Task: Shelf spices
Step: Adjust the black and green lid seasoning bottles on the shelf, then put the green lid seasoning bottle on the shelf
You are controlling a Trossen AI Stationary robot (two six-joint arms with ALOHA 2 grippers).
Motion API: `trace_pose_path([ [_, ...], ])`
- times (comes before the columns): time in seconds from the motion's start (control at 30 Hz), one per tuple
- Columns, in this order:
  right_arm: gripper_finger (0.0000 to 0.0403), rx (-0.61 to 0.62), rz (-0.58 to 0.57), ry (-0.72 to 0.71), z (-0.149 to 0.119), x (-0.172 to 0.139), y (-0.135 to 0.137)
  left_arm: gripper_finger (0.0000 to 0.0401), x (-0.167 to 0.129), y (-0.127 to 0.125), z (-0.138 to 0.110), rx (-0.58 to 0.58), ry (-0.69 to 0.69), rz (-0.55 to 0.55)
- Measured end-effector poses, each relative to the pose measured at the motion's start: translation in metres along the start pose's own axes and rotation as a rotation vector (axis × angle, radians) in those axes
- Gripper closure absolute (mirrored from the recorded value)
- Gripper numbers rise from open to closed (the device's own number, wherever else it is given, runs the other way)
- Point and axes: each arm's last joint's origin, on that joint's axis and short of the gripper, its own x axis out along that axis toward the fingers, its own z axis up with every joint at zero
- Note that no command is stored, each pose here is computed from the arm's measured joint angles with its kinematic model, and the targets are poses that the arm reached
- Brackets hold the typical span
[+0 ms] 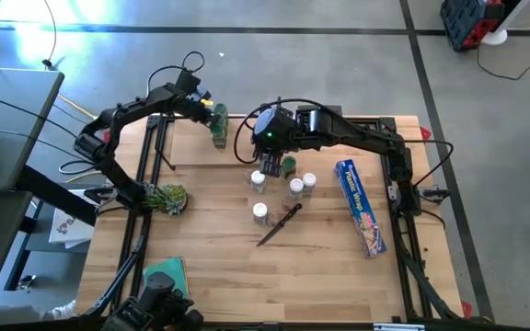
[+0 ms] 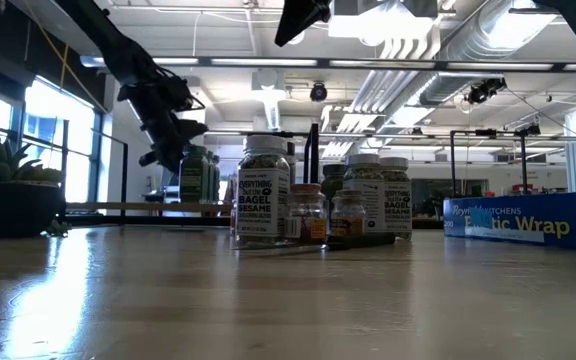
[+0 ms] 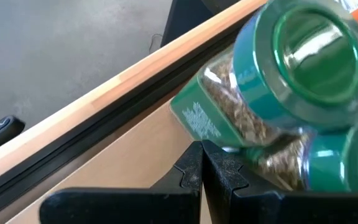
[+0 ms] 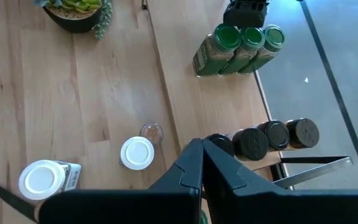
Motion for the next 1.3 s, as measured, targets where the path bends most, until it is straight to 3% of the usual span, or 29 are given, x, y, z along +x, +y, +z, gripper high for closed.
trace_pose_path([
  [0.67,0.0403,-0.025,0.026,0.003,0.002,0.006,0.012,0.0401,-0.059,-0.03,-0.032,0.117,0.105,-0.023],
  [0.93,0.0403,-0.061,-0.005,-0.026,0.003,-0.007,0.033,0.0401,-0.133,-0.06,-0.045,0.224,-0.148,-0.037],
  [1.07,0.0403,0.011,0.01,-0.028,0.003,-0.01,0.043,0.0401,-0.169,-0.077,-0.061,0.325,-0.279,-0.094],
  [1.3,0.0403,0.149,-0.049,0.182,-0.019,-0.013,0.051,0.0401,-0.22,-0.104,-0.098,0.497,-0.452,-0.333],
])
